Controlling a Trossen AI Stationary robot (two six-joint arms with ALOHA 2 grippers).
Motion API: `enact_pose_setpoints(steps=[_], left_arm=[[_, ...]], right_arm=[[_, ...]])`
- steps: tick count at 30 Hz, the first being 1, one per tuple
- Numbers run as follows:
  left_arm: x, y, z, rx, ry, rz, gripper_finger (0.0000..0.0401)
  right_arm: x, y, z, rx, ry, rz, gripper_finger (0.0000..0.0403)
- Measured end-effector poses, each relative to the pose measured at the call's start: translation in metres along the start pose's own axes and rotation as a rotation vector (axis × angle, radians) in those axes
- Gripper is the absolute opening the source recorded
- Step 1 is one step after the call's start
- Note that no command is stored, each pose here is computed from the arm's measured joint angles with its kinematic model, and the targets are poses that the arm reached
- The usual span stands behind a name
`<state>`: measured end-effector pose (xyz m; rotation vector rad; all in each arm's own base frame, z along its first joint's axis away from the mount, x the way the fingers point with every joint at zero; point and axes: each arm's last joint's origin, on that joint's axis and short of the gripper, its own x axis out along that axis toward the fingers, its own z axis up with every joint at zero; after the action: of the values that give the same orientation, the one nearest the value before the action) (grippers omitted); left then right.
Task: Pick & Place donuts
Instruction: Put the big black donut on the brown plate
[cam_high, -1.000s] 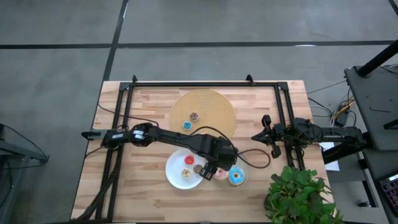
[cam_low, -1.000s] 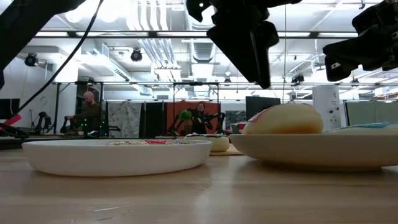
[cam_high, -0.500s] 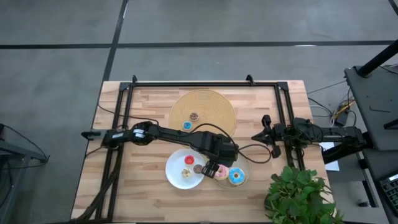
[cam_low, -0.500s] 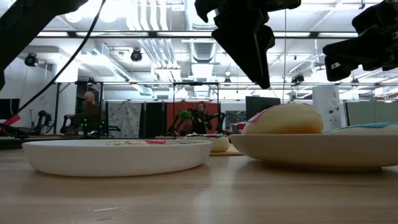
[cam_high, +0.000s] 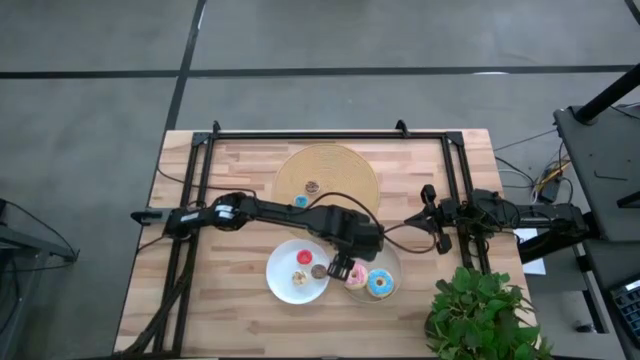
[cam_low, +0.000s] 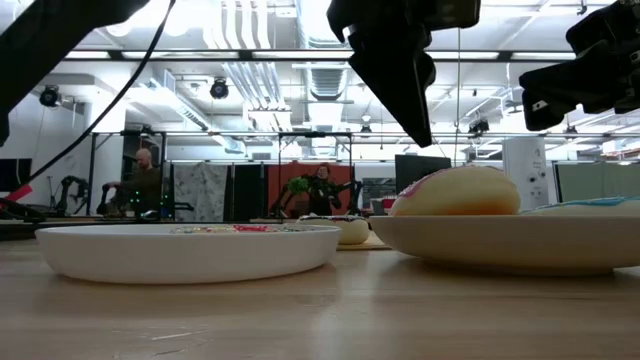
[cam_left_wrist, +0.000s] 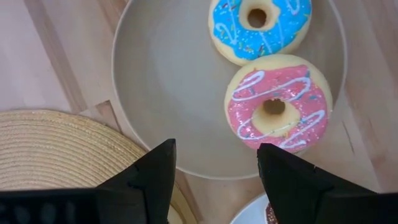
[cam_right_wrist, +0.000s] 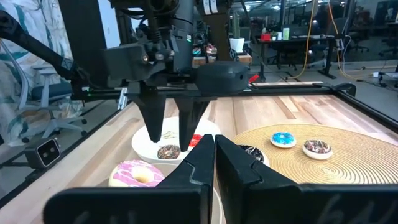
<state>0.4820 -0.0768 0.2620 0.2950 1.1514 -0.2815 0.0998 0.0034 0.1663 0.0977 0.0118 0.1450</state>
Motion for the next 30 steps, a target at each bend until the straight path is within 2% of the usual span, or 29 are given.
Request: enact_pose_setpoints(steps=[8, 12, 15, 23, 30], left_arm=[[0.003, 0.002, -0.004, -0.013, 0.025, -0.006, 0.0197], [0.008, 0.000, -0.011, -0.021, 0.059, -0.022, 0.0197], [0.001, -0.001, -0.018, -0.027, 0.033, -0.016, 0.0197], [-0.032, -0.003, -0.054, -0.047, -0.128, 0.029, 0.0197], [-0.041, 0.003, -0.097, -0.080, -0.063, 0.032, 0.0197]], right_arm=[[0.000, 0.000, 0.000, 0.001, 0.000, 0.000, 0.0008], [0.000, 0.000, 0.000, 0.002, 0.000, 0.000, 0.0008], [0.000, 0.000, 0.000, 0.001, 0.000, 0.000, 0.0008], [0.000, 0.000, 0.000, 0.002, 0.000, 0.000, 0.0008], [0.000, 0.000, 0.000, 0.002, 0.000, 0.000, 0.0008]])
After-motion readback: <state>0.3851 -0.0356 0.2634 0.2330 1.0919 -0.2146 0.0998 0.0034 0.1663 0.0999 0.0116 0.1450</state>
